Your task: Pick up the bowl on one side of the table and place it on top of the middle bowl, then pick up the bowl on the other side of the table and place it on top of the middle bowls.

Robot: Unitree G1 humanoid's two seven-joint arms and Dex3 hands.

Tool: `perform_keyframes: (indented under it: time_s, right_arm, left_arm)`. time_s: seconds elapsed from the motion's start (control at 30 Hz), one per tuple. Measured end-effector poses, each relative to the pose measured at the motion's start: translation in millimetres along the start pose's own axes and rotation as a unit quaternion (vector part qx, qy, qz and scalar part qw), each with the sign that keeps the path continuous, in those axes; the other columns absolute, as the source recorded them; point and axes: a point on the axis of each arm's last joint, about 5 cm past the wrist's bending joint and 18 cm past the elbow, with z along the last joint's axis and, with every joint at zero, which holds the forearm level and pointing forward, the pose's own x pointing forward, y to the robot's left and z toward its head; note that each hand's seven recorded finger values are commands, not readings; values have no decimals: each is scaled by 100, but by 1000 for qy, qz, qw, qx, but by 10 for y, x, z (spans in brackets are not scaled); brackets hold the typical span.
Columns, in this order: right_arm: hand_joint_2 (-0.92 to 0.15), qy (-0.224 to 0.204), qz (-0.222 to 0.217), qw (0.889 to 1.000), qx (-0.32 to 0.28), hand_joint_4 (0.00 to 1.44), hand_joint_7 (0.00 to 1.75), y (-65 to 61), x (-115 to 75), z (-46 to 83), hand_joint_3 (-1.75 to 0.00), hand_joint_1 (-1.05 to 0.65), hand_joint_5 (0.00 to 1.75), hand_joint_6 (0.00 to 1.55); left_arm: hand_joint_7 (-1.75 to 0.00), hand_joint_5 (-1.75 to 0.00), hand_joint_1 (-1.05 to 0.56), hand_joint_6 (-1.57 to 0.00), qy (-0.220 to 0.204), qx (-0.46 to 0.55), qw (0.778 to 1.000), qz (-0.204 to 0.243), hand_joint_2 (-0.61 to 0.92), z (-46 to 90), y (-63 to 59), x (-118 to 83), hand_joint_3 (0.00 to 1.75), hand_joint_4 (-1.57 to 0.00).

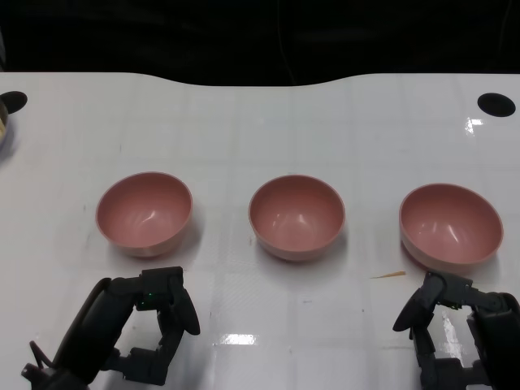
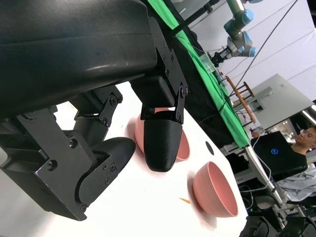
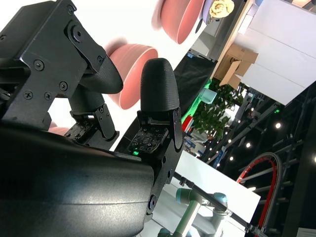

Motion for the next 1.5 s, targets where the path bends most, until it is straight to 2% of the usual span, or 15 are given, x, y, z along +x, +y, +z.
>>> perform_keyframes:
  time_s: [0.5,0.73,0.8,0.83,0.93,1.0,1.03,1.13,1.2,1.33,1.5]
  right_arm:
    - [-15,0,3,1000,-1,88,134,4,0,-2,-168,6,160,86]
    - [-15,0,3,1000,-1,88,134,4,0,-2,-168,5,161,86]
    - [-15,1,3,1000,-1,88,134,4,0,-2,-168,5,161,86]
    - [-15,2,3,1000,-1,88,134,5,0,-3,-168,5,161,86]
    - [-16,3,3,1000,-1,88,134,5,2,-4,-168,6,163,86]
    - [-16,3,3,1000,-2,87,134,6,4,-4,-167,6,163,86]
    - [-16,3,4,1000,-2,87,135,7,7,-5,-168,6,163,86]
    - [-16,1,7,1000,-6,88,135,11,16,-4,-169,6,163,86]
    - [-15,1,6,1000,-6,88,135,13,22,-6,-169,6,163,86]
    - [-15,1,6,1000,-6,89,135,16,36,-14,-169,6,164,86]
    - [-14,5,3,1000,-5,89,135,21,37,-27,-169,5,164,87]
  left_arm:
    - [-131,-158,-4,-92,0,1,1000,1,25,0,5,-1,148,-91]
    - [-91,-140,-6,-93,0,-3,1000,18,34,-6,5,-8,128,-85]
    - [-77,-127,-6,-90,0,-4,1000,25,40,-6,4,-6,112,-82]
    - [-66,-119,-11,-86,1,-5,1000,26,53,-6,-1,-3,84,-79]
    - [-38,-105,-18,-86,7,3,999,34,78,-4,5,5,33,-75]
    - [-26,-93,-20,-87,6,22,999,37,85,20,25,27,18,-74]
    - [-18,-80,-20,-88,8,32,999,38,86,39,38,45,12,-74]
    - [-6,-63,-21,-82,10,60,997,39,88,110,111,97,6,-71]
    - [-2,-58,-24,-77,20,74,996,39,87,156,155,124,4,-68]
    - [0,-47,-29,-65,43,117,992,32,87,243,205,159,1,-64]
    - [0,-39,-37,-59,65,204,976,32,85,307,279,206,0,-59]
